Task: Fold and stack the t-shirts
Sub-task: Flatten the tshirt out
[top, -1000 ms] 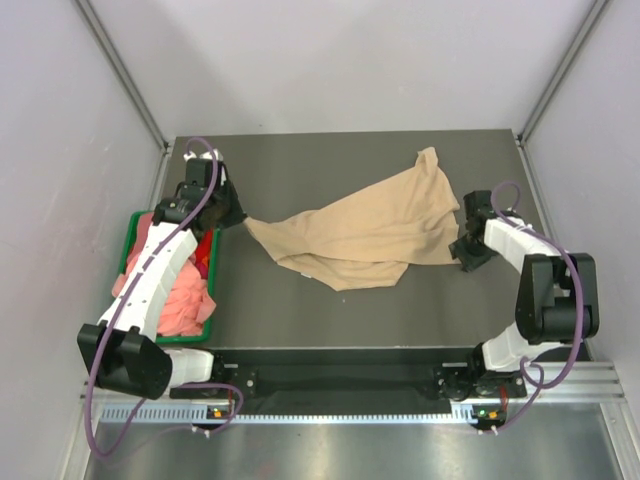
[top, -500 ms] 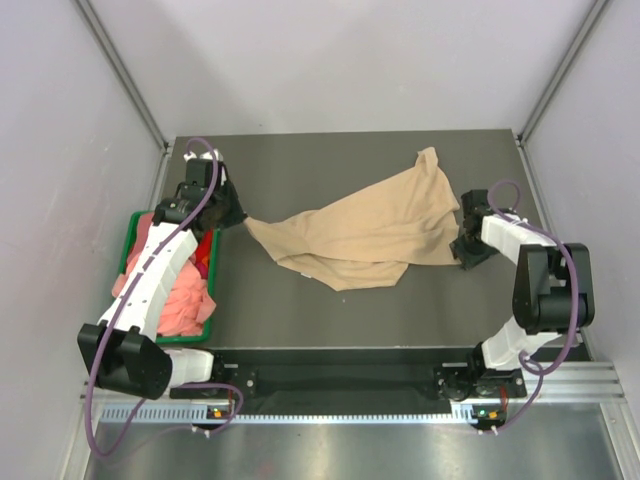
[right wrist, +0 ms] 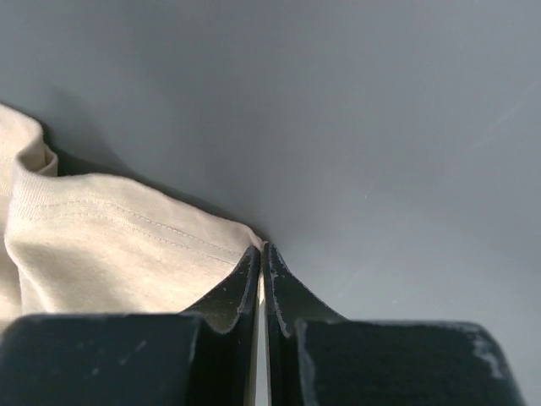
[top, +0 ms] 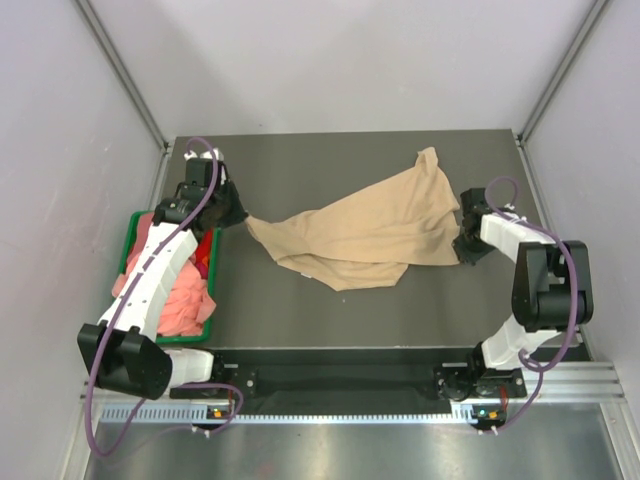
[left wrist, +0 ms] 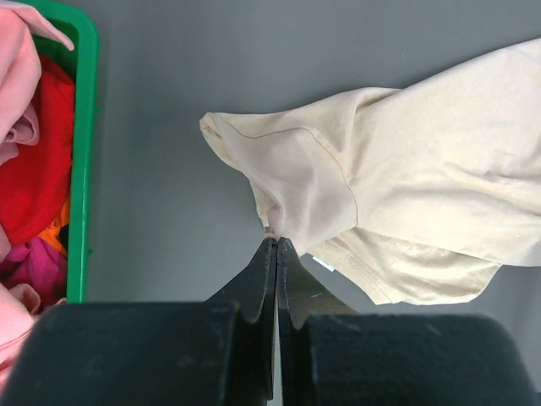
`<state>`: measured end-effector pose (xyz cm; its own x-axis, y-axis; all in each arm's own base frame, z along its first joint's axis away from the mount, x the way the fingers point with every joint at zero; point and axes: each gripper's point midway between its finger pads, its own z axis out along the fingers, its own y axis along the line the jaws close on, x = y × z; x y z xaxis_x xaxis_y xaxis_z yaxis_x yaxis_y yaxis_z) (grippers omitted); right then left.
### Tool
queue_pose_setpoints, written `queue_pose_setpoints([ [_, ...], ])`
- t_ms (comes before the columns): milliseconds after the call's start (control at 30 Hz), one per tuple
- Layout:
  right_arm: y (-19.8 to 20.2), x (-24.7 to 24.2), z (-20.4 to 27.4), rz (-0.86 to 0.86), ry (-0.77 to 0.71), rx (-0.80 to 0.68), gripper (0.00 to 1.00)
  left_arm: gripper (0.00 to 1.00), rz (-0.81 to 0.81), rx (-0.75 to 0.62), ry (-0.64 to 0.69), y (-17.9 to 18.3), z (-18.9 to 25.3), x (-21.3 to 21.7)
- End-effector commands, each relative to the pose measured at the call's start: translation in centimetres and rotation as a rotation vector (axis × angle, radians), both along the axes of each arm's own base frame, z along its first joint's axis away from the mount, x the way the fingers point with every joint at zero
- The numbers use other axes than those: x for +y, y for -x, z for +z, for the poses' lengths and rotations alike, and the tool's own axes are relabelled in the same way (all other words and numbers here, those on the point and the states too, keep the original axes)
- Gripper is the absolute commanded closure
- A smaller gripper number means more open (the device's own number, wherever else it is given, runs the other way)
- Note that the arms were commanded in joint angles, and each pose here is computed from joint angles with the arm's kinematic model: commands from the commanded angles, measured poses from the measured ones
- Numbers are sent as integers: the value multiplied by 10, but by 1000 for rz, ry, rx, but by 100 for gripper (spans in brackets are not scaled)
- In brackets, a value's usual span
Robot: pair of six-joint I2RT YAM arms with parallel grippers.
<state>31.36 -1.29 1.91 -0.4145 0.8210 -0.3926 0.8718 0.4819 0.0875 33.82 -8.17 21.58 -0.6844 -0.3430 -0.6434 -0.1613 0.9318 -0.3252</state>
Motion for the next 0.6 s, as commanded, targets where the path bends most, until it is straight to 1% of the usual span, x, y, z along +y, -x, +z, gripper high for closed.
queue_pose_setpoints([
  [0, -15, -18, 19, 63, 98, -55, 100, 100, -1, -108, 40, -8, 33, -4],
  [67, -23, -24, 48, 92, 143, -108, 100, 100, -2, -123, 44, -7, 43, -5],
  [100, -19, -28, 71, 126, 173, -129, 100, 100, 0, -132, 47, -8, 49, -5],
  [133, -27, -30, 99, 137, 195, -186, 100, 100, 2, -163, 53, -12, 65, -5],
  [167, -27, -34, 117, 147, 222, -209, 100, 100, 7, -180, 52, -13, 75, -4],
  [200, -26, -37, 157, 166, 252, -278, 100, 100, 12, -181, 52, -12, 82, -3],
  [233, -23, -39, 177, 170, 269, -312, 100, 100, 17, -197, 54, -13, 91, -3],
  [267, -13, -40, 203, 174, 282, -356, 100, 100, 21, -244, 64, -15, 114, -3],
  [300, -9, -40, 221, 194, 296, -384, 100, 100, 29, -251, 76, -12, 123, -3],
  [333, -8, -40, 254, 194, 306, -456, 100, 100, 31, -271, 90, -10, 136, -3],
  [367, 6, -40, 275, 196, 314, -488, 100, 100, 35, -320, 111, -8, 160, -3],
  [400, 13, -42, 306, 193, 332, -550, 100, 100, 44, -334, 139, -3, 172, -4],
  [467, 31, -44, 338, 188, 355, -618, 100, 100, 30, -384, 198, 11, 200, -9],
  [533, 63, -45, 383, 171, 381, -736, 100, 100, 34, -468, 278, 35, 238, -10],
  [567, 77, -46, 394, 168, 385, -759, 100, 100, 30, -501, 307, 46, 251, -10],
])
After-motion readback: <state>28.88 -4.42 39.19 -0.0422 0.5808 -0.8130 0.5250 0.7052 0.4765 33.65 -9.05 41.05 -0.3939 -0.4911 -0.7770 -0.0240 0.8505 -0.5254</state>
